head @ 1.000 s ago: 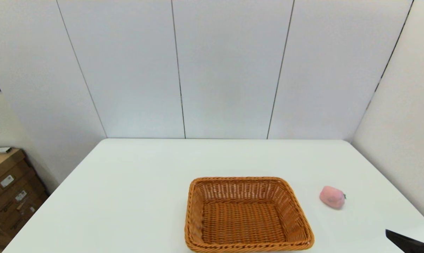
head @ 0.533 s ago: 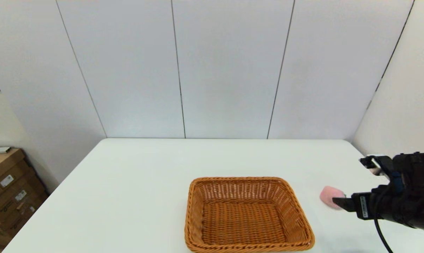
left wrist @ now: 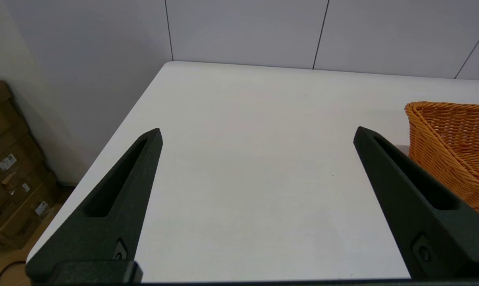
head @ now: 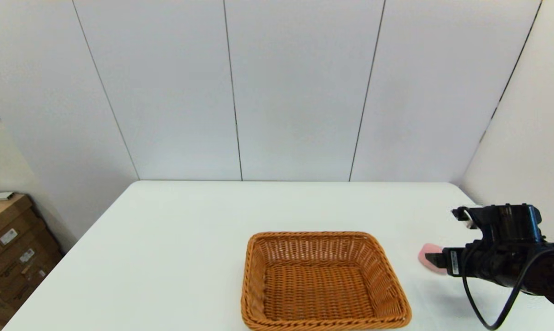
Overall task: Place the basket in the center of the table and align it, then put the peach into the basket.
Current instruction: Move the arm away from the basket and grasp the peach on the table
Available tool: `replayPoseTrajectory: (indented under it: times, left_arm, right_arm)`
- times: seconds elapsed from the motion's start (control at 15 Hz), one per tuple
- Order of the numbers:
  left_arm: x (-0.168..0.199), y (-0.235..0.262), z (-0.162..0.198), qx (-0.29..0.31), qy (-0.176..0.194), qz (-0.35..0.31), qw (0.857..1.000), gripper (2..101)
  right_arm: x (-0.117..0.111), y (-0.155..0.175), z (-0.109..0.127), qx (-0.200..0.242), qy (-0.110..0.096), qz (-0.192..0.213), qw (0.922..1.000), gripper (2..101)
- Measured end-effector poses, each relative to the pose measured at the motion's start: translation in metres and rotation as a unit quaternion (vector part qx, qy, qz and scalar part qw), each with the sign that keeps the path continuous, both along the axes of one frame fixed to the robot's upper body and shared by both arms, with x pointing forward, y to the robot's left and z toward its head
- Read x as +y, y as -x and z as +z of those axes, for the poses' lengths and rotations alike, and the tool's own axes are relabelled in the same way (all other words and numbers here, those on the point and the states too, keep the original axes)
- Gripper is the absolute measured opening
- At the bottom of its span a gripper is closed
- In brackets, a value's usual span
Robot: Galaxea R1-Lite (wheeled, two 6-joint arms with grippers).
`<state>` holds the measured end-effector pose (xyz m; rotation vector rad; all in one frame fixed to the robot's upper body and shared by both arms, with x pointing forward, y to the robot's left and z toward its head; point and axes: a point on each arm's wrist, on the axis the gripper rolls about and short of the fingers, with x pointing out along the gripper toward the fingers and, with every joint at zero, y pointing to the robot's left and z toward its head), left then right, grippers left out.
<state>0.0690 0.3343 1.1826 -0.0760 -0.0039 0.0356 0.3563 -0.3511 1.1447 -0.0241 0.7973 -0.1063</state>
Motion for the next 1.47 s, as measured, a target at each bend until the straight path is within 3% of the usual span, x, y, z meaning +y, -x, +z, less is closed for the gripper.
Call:
replayPoseTrajectory:
  times: [0.73,1.33,1.47]
  left_arm:
    - [0.000,0.000,0.000,0.000,0.001,0.000,1.000,97.8]
    - [0.000,0.000,0.000,0.000,0.001,0.000,1.000,97.8]
    - [0.000,0.000,0.000,0.000,0.001,0.000,1.000,97.8]
  right_arm:
    - [-0.002,-0.005,-0.016,0.028,-0.002,-0.003,0.9996,97.1]
    - [-0.002,-0.027,-0.024,0.022,-0.001,-0.001,0.9998,97.1]
    - [-0.002,-0.029,-0.026,0.020,-0.001,-0.001,0.9998,80.1]
